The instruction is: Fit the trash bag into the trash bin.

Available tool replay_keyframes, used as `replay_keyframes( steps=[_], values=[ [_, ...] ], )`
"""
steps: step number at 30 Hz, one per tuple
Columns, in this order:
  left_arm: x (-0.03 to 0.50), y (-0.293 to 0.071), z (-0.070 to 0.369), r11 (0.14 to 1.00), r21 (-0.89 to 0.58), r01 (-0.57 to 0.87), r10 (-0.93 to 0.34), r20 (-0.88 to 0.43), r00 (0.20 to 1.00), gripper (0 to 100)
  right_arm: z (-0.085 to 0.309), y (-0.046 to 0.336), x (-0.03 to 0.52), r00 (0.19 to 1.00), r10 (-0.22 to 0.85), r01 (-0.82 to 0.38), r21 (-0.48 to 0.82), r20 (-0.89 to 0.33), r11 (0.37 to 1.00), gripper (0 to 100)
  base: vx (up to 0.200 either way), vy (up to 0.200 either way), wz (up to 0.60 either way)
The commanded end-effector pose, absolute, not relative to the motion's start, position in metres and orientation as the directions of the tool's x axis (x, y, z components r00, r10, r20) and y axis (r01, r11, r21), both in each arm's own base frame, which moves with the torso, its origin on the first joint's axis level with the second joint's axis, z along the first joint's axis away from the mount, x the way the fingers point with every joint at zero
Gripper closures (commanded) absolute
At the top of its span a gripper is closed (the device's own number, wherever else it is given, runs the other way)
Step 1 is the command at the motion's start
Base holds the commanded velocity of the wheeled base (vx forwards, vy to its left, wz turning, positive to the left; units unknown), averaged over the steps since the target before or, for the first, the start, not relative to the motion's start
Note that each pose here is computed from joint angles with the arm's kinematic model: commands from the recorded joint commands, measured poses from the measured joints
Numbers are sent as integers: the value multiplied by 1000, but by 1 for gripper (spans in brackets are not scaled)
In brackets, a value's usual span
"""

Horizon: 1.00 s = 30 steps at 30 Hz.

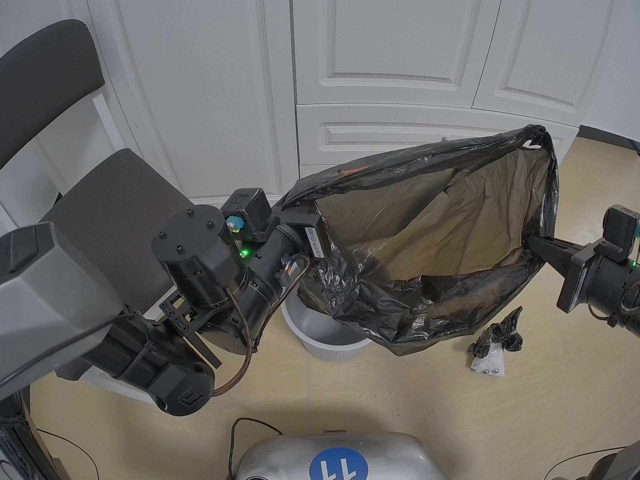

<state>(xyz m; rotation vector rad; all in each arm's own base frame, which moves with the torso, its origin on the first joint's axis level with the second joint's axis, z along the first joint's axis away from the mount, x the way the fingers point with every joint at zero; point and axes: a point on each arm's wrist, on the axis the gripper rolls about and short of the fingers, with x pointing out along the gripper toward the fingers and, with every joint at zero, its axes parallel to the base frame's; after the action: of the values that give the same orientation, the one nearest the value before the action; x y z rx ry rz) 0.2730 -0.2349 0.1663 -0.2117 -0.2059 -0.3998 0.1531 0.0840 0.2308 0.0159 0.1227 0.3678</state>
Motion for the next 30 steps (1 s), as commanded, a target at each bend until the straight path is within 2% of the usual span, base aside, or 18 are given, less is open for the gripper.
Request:
replay_keyframes(
  steps=[1,2,5,14,15,18,24,30],
  values=[
    [281,-235,159,907,-159,389,-350,228,909,100,227,87,149,916,380,-379,33,-126,925,100,0,0,0],
    [285,-233,153,913,-155,378,-343,211,915,100,217,93,137,883,443,-450,-18,-154,893,100,0,0,0],
    [290,-233,144,918,-147,368,-339,188,922,100,203,103,127,841,500,-521,-64,-206,851,100,0,0,0],
    [294,-222,122,933,-117,340,-329,107,938,100,182,131,128,796,524,-568,-76,-304,819,100,0,0,0],
    [293,-220,120,935,-112,338,-328,97,940,0,179,136,129,785,533,-578,-64,-315,814,100,0,0,0],
    [289,-216,114,938,-101,332,-327,64,943,0,177,146,130,775,553,-590,-38,-305,806,100,0,0,0],
    [280,-204,105,947,-69,315,-318,-36,948,0,169,163,135,810,515,-544,-32,-281,838,100,0,0,0],
    [272,-193,110,943,-61,328,-331,-66,941,0,164,170,137,814,508,-538,-34,-283,842,100,0,0,0]
  ],
)
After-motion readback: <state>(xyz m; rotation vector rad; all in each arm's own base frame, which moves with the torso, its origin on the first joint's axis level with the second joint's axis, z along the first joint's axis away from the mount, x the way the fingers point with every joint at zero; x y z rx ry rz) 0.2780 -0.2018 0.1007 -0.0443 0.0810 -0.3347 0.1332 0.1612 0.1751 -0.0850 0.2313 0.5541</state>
